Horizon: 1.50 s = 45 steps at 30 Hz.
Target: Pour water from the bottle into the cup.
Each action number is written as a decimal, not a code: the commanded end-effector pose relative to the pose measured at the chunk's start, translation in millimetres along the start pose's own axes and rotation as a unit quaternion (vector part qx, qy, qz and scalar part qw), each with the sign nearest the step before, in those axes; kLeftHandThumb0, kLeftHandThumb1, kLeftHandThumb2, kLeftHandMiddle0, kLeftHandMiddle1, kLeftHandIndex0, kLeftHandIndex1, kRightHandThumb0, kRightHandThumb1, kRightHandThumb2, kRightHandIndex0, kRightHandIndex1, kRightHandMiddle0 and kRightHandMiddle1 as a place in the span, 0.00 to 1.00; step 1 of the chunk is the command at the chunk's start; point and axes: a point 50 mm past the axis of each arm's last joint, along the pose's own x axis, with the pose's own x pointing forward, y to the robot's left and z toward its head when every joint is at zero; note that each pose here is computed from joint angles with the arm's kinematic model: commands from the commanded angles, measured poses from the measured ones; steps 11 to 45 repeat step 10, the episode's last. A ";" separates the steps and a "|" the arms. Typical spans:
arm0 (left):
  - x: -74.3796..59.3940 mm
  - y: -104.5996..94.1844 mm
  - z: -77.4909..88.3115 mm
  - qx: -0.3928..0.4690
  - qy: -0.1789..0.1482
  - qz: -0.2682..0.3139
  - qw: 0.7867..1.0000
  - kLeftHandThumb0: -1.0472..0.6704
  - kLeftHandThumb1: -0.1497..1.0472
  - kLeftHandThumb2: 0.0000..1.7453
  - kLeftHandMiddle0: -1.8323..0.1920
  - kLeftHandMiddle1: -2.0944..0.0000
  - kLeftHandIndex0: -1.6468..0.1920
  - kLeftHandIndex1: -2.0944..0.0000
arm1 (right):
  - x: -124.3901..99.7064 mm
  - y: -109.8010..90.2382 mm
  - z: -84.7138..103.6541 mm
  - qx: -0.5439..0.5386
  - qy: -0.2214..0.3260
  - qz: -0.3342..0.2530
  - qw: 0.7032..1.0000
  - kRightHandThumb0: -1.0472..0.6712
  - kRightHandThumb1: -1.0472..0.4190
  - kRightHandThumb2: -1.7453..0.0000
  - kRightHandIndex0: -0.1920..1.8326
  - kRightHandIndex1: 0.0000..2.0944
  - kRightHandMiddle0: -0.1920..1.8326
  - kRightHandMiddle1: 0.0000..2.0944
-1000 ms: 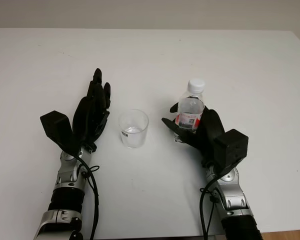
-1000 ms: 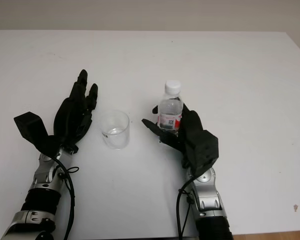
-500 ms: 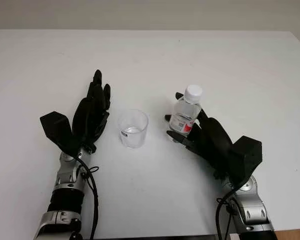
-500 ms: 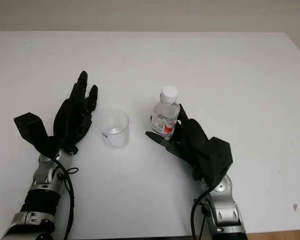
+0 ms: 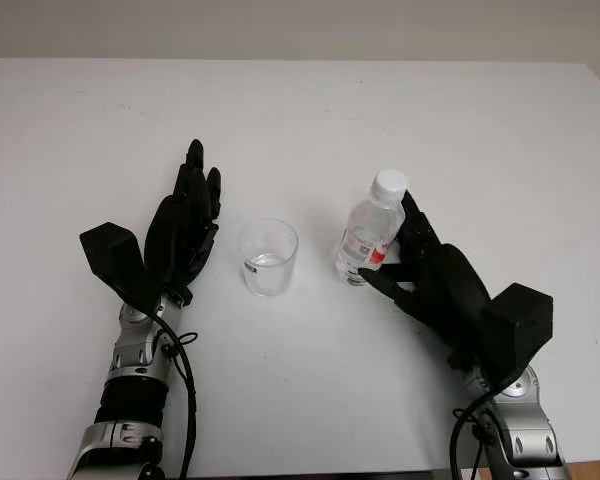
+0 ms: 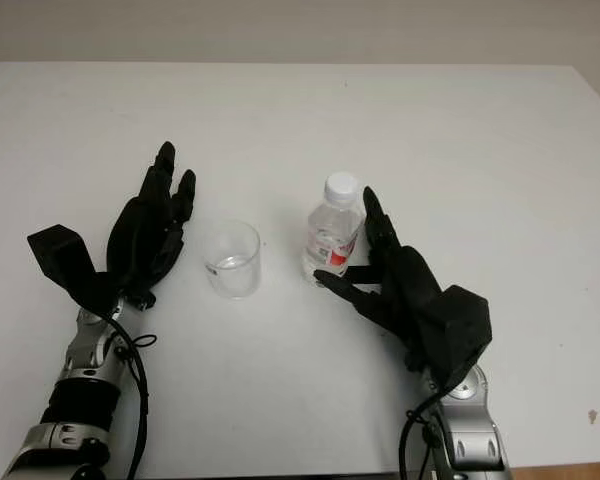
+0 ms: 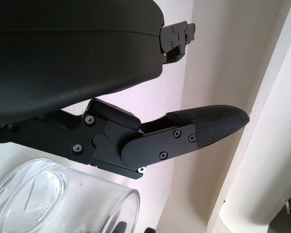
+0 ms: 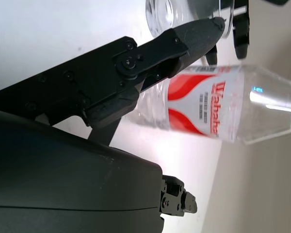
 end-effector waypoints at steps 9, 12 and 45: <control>-0.7 2.1 -2.2 -0.001 0.002 0.002 1.000 0.11 1.00 0.39 0.98 0.98 1.00 0.98 | 16.5 0.3 5.3 -0.013 -0.043 0.008 0.999 0.00 0.07 0.97 0.00 0.00 0.00 0.00; -0.8 2.1 -2.2 -0.001 0.002 0.002 1.000 0.11 1.00 0.39 0.98 0.98 1.00 0.98 | 17.0 0.6 5.4 -0.014 -0.046 0.010 0.999 0.00 0.07 0.97 0.00 0.00 0.00 0.00; -0.8 2.1 -2.2 -0.001 0.002 0.002 1.000 0.11 1.00 0.39 0.98 0.98 1.00 0.98 | 17.0 0.6 5.4 -0.014 -0.046 0.010 0.999 0.00 0.07 0.97 0.00 0.00 0.00 0.00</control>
